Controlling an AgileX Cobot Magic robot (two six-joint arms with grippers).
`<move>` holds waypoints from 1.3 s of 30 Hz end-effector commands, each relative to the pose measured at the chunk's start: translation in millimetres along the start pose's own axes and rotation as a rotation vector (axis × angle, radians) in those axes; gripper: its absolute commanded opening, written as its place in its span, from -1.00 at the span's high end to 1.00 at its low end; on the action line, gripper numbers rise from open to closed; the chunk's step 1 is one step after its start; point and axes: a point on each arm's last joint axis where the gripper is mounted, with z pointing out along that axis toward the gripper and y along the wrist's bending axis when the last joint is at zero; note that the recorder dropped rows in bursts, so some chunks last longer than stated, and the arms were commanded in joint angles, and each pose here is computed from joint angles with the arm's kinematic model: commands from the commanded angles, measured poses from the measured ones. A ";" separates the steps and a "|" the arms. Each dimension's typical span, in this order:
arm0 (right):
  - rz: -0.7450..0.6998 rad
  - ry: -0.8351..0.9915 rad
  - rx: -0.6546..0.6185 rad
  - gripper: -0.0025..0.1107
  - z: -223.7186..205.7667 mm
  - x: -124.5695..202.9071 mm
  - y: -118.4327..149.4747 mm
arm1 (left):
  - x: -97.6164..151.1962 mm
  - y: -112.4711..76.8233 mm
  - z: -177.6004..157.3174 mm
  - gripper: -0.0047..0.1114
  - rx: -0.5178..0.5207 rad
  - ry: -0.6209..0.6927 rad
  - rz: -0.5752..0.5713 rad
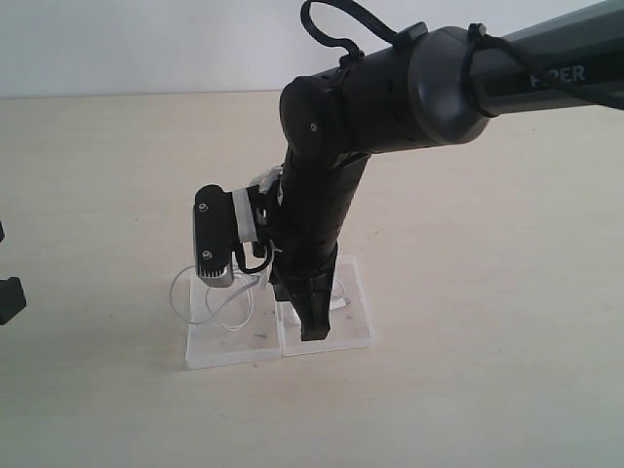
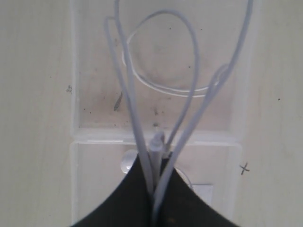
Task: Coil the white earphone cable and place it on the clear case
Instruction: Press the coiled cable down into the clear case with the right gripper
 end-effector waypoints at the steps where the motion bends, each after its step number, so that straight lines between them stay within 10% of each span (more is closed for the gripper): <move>1: 0.000 -0.001 0.006 0.96 -0.9 -1.4 -0.7 | -0.1 1.4 -0.7 0.92 -0.006 -0.011 0.002; 23: 0.000 0.001 0.002 0.95 -0.9 -1.1 -0.3 | -0.1 1.4 -0.7 0.92 -0.006 -0.011 0.011; 39: 0.048 0.011 0.017 -0.02 -2.4 -0.2 -1.4 | -0.2 1.6 -0.7 0.92 -0.008 -0.012 0.021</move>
